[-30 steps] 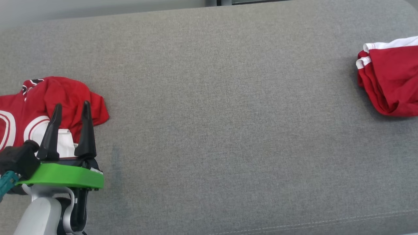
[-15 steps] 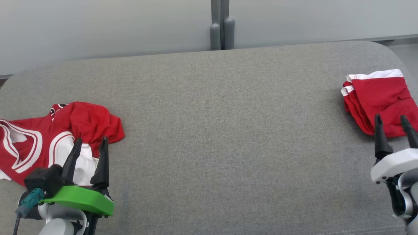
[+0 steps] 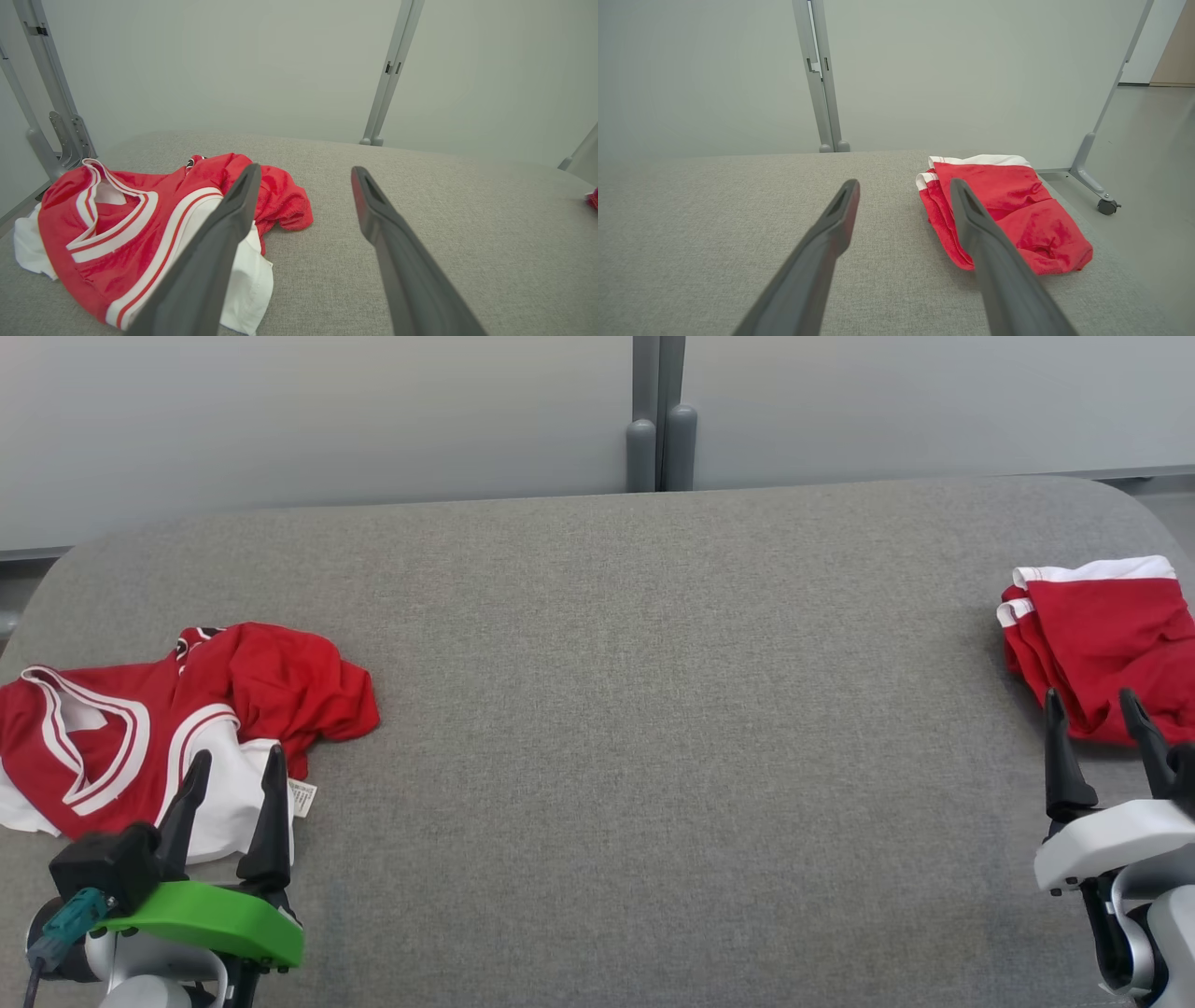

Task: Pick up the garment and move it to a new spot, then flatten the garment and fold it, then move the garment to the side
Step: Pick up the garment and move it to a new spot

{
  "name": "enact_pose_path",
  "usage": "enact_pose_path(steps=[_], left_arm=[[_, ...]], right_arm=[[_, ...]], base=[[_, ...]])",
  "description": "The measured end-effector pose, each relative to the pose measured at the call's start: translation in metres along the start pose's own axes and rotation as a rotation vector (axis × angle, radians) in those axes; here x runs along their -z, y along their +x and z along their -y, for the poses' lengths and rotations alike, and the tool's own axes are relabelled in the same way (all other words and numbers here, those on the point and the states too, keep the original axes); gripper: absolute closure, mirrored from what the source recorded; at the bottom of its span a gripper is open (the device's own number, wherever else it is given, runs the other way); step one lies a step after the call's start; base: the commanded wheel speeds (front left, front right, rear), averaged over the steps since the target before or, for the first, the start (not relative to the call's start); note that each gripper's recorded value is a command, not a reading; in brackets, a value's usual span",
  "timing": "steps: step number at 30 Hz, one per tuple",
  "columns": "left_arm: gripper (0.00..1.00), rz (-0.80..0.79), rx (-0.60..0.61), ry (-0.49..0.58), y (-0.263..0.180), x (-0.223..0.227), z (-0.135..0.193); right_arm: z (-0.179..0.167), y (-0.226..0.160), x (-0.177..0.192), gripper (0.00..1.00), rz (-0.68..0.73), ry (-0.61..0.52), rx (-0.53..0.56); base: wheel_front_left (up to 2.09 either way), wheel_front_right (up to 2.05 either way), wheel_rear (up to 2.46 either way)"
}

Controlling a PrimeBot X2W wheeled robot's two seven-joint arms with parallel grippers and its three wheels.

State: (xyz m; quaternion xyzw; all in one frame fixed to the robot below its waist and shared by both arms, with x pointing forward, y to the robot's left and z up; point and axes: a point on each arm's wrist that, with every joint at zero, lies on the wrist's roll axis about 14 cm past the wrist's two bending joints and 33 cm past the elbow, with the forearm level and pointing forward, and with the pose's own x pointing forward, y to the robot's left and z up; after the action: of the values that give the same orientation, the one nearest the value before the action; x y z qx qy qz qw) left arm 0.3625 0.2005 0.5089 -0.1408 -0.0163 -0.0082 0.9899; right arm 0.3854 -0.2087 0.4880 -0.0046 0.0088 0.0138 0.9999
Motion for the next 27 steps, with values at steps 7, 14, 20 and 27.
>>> enact_pose_path(steps=[7,14,20,27], left_arm=[[0.0,-0.012,-0.018,-0.001,-0.002,0.004,-0.006],[0.0,0.019,-0.054,-0.018,-0.002,-0.003,-0.013],[0.0,0.065,-0.191,-0.02,-0.019,-0.018,-0.053],[0.0,0.092,-0.381,-0.018,-0.063,-0.024,-0.1]], right_arm=[[-0.008,-0.001,0.001,0.0,0.006,-0.009,-0.006],[-0.032,0.01,-0.01,0.0,0.049,-0.051,-0.094],[-0.087,0.021,-0.011,0.0,0.062,-0.067,-0.268],[-0.154,0.031,-0.022,0.0,0.105,-0.07,-0.479]], base=[[0.0,0.0,0.0],[0.0,0.0,0.0],[0.0,0.0,0.0],[0.0,0.0,0.0]])
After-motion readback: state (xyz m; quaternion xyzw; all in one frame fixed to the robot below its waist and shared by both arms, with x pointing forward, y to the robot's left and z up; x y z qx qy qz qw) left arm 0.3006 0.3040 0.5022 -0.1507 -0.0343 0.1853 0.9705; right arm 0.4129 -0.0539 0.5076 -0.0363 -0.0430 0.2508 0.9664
